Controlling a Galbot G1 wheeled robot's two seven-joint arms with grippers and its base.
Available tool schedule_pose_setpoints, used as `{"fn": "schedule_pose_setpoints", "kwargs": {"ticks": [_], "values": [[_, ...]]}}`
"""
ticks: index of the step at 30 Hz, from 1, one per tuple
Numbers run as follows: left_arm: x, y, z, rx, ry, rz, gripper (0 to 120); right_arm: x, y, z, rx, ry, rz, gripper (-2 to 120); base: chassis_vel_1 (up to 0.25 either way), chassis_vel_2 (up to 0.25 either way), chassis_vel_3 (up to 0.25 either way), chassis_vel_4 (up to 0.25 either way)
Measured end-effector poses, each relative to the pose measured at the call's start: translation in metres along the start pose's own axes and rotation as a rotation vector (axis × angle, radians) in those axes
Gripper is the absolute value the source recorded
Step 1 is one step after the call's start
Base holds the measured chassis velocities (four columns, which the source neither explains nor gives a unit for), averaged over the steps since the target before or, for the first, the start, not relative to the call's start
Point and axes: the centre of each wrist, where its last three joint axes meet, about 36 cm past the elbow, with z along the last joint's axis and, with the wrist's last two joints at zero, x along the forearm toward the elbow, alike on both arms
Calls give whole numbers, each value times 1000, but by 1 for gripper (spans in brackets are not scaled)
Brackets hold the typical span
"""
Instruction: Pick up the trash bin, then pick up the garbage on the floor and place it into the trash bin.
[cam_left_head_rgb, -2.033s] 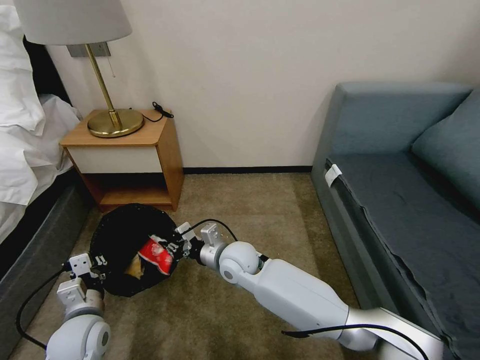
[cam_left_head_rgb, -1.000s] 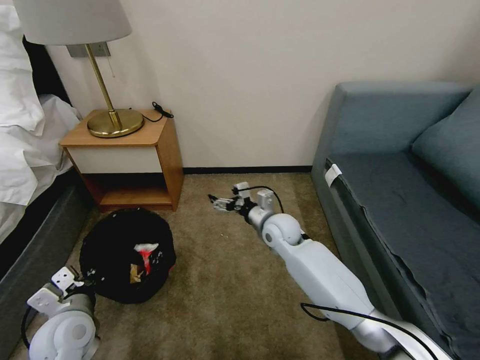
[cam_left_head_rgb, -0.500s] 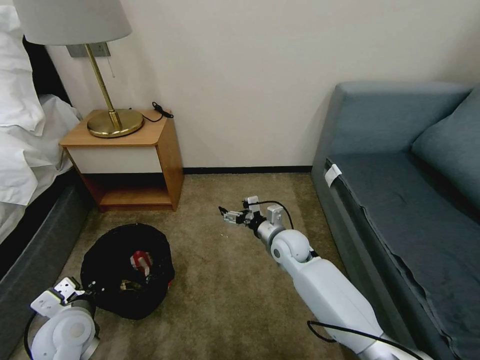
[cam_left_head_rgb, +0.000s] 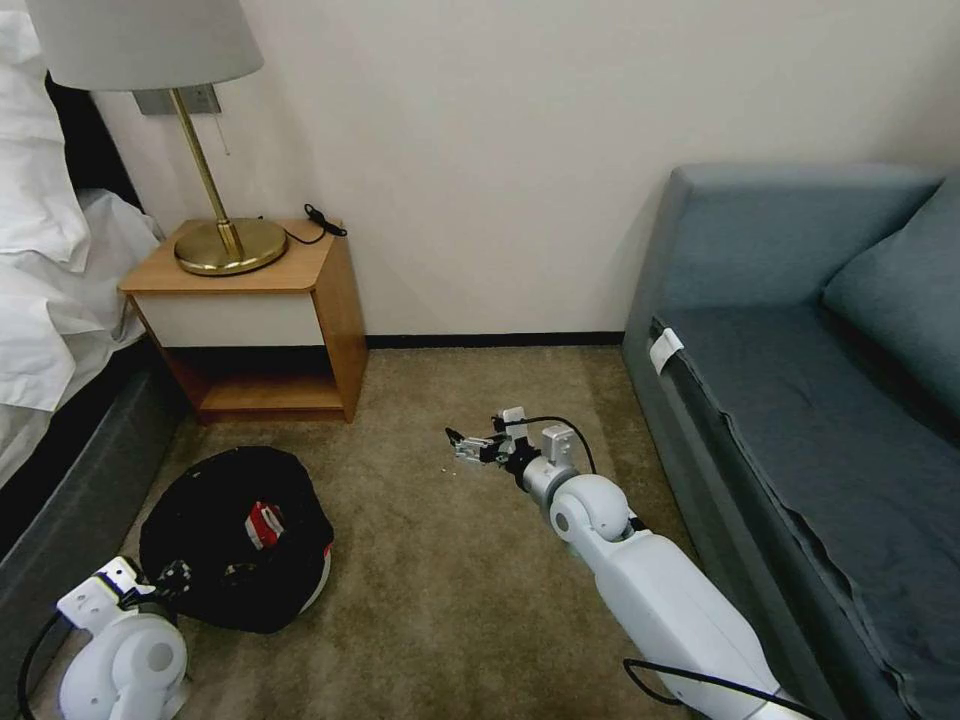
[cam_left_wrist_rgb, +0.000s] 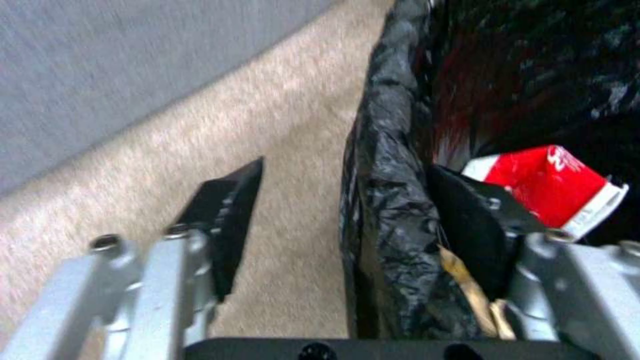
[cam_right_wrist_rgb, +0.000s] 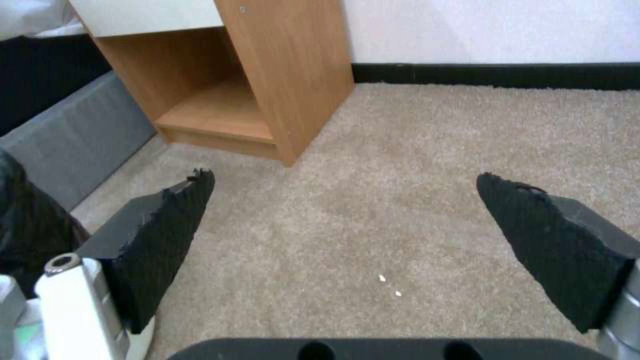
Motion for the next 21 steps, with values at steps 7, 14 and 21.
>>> {"fn": "schedule_pose_setpoints", "kwargs": {"ticks": [7,14,21], "values": [[8,-3,0,-37,-94,-11,94,0,0,2,-7,1,-2,100,0,0,0,0],[34,6,-11,-110,-281,-20,100,5,-8,3,-17,-1,1,100,0,0,0,0],[40,17,-12,-200,-441,140,100,13,-17,2,-39,-22,31,100,0,0,0,0]]}}
